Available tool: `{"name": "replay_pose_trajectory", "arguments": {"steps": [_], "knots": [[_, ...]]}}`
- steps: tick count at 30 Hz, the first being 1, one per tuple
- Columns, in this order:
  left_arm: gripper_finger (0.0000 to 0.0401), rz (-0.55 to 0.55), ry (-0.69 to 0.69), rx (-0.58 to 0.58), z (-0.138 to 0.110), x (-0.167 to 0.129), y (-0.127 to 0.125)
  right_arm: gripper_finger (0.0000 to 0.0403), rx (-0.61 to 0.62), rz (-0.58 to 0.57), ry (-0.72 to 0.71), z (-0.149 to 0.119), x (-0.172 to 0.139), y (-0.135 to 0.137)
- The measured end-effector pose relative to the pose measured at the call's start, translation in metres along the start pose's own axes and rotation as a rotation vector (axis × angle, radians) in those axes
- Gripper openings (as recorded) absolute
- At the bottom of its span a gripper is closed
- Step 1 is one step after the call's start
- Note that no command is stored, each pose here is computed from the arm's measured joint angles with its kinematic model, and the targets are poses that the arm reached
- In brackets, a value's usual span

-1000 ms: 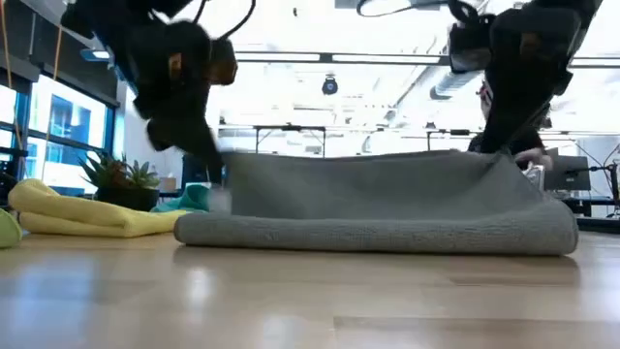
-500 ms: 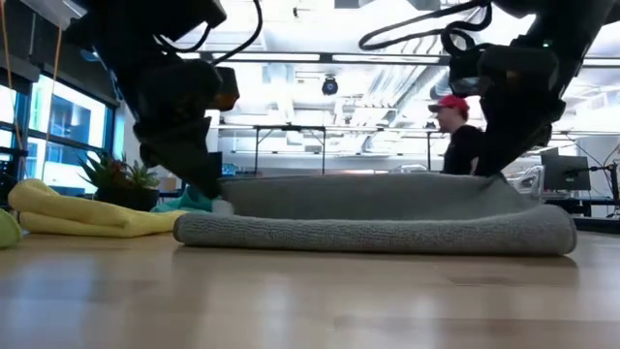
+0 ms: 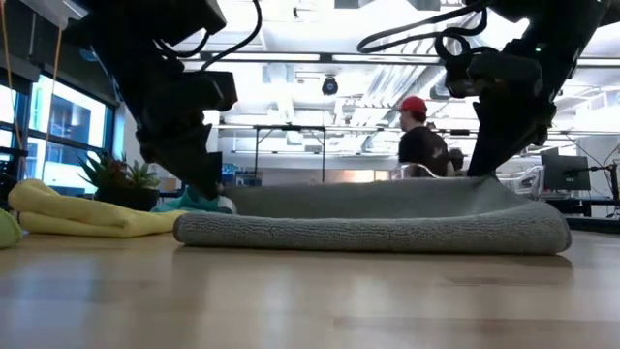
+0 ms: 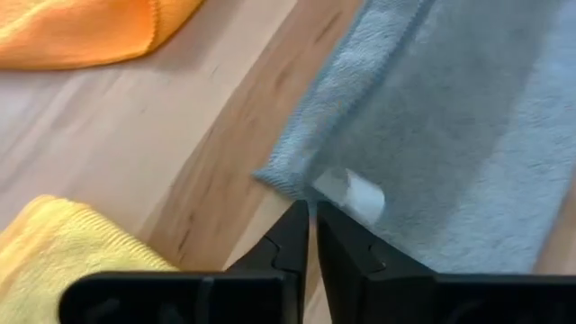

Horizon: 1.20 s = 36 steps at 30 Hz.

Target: Fold microfiber towels

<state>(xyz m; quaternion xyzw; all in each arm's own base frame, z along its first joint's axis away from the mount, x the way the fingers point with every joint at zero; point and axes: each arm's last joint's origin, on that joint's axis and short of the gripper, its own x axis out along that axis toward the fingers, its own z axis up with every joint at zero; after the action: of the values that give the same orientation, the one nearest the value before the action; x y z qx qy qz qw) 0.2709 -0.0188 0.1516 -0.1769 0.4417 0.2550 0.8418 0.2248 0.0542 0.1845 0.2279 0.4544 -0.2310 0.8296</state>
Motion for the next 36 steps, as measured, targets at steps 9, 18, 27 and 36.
{"name": "replay_pose_trajectory", "arguments": {"steps": [9,18,27,36], "knots": [[0.0091,0.052,0.036,0.02,-0.004,0.0,0.004,0.0106,0.002,-0.026,-0.031,0.001,0.0,-0.001],[0.0132,0.011,-0.034,0.008,0.007,-0.029,0.012,0.0245,-0.056,-0.108,0.026,0.004,-0.019,-0.007],[0.0133,-0.144,-0.295,-0.1,0.014,-0.096,0.012,0.0255,0.131,0.165,0.016,-0.026,-0.049,0.007],[0.0133,-0.286,-0.443,-0.252,-0.018,-0.088,-0.011,0.0255,0.532,0.27,0.093,-0.074,-0.027,0.018]]}}
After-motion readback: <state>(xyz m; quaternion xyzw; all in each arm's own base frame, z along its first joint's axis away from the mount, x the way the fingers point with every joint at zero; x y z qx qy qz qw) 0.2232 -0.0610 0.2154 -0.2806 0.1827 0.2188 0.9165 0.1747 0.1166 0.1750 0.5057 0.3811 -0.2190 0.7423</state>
